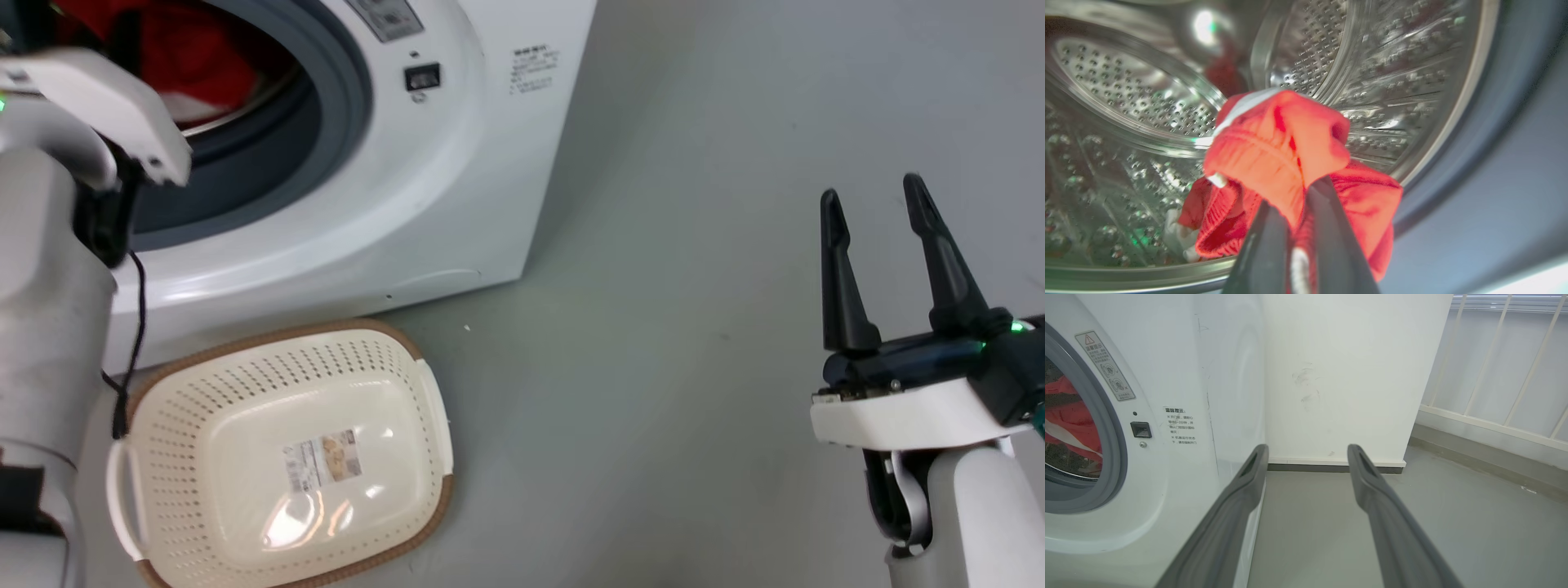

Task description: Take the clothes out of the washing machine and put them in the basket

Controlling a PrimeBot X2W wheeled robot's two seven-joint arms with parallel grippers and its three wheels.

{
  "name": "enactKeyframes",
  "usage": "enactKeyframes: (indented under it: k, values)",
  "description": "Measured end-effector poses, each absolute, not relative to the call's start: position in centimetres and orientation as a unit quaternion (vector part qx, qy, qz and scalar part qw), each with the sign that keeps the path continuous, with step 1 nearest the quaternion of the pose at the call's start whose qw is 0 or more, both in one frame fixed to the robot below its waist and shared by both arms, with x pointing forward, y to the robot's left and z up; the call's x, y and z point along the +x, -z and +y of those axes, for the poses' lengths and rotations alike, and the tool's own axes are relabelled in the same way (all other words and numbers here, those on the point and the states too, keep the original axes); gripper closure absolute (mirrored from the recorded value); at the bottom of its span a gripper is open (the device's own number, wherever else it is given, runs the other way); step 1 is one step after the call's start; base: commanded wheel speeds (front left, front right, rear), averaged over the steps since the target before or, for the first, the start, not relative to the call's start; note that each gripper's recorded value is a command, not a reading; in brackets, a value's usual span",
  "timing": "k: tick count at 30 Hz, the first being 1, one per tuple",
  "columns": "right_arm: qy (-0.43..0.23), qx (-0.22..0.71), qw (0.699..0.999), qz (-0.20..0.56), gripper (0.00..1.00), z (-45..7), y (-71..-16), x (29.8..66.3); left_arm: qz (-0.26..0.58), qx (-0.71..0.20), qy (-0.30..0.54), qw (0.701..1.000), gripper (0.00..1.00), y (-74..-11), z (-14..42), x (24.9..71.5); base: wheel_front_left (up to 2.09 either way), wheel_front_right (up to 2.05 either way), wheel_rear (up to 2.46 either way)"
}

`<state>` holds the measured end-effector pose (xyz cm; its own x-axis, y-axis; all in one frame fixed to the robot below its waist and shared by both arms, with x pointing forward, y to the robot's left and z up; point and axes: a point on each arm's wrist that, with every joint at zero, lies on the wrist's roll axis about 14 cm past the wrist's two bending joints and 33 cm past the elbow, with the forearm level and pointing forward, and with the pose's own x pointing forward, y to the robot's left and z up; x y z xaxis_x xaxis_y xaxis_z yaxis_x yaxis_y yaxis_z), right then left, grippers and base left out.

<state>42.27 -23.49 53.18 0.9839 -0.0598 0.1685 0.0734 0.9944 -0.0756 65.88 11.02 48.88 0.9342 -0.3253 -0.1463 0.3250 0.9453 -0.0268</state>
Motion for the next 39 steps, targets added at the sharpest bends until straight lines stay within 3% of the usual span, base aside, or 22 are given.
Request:
enactKeyframes:
  k: [18, 26, 31, 39]
  values:
    - [-0.004, -0.022, 0.991, -0.134, 0.0, -20.4, -56.8, 39.3, -0.076, -0.011, 0.177, 0.981, 1.0, -57.4, 11.9, 52.5, 0.0, 0.0, 0.0]
    - [-0.02, -0.016, 0.989, -0.149, 0.0, -19.2, -57.7, 39.1, -0.005, -0.011, 0.186, 0.982, 1.0, -54.9, 12.4, 45.8, 0.0, 0.0, 0.0]
    - [-0.028, -0.012, 0.989, -0.144, 0.0, -18.6, -57.3, 39.5, 0.116, -0.02, 0.193, 0.974, 1.0, -48.9, 12.4, 41.6, 0.0, 0.0, 0.0]
    - [-0.035, -0.011, 0.991, -0.128, 0.0, -18.2, -56.0, 40.8, 0.249, -0.019, 0.184, 0.951, 1.0, -40.0, 13.0, 39.3, 0.0, 0.0, 0.0]
